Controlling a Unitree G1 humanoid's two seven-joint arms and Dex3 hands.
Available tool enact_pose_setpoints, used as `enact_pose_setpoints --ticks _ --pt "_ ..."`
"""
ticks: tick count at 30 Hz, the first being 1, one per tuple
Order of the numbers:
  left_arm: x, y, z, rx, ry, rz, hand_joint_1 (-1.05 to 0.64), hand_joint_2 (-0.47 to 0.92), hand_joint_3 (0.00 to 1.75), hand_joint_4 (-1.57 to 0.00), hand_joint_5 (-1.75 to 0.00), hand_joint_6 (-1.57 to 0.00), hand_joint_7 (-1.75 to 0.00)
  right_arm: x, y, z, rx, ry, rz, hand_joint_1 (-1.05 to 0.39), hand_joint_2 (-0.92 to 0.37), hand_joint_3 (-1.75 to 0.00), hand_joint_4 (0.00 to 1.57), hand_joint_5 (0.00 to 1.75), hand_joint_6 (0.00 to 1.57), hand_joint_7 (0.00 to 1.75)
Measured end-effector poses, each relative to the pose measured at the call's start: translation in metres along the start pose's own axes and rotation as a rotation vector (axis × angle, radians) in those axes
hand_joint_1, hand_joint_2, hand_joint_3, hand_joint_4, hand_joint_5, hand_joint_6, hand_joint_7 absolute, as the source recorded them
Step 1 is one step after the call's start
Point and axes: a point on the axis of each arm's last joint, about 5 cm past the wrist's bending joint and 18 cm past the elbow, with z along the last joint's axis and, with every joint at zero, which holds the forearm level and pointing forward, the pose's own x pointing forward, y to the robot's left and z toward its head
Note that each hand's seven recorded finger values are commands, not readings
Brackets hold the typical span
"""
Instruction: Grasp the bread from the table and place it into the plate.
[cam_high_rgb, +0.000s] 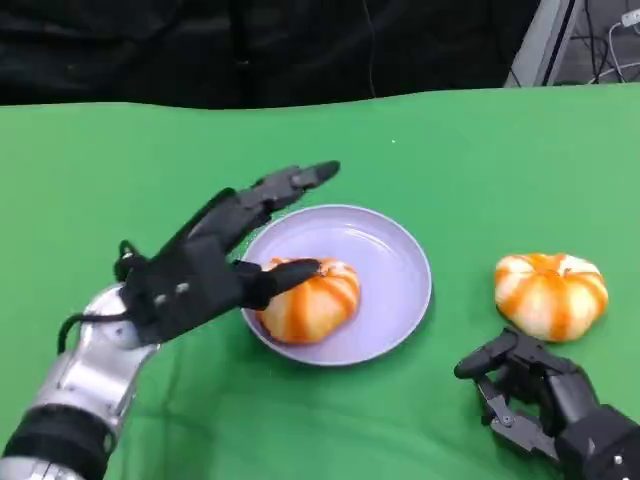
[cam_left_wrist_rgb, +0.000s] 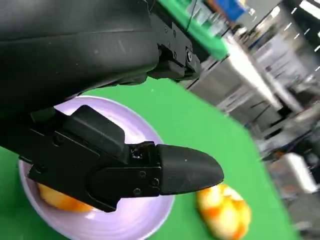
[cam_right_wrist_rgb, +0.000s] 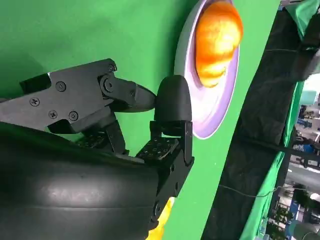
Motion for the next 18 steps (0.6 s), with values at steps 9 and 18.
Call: enact_pose_setpoints --ticks 9,18 --pt "-0.042 0.011 -0.021 -0.310 -0.073 0.116 -0.97 0.92 0.58 -0.33 -0.03 -0.31 -0.01 0.000 -0.0007 0.000 -0.001 0.001 0.000 -0.16 -0.86 -0.60 0.69 1.75 0.74 1.25" --pt "-0.080 0.005 -0.037 -0.419 -0.087 0.159 -1.00 0.92 0.55 -0.43 -0.05 -0.36 -0.02 0.000 -0.0017 0.000 -0.006 0.001 0.000 -0.17 -0.85 -0.61 0.69 1.75 0.74 1.23"
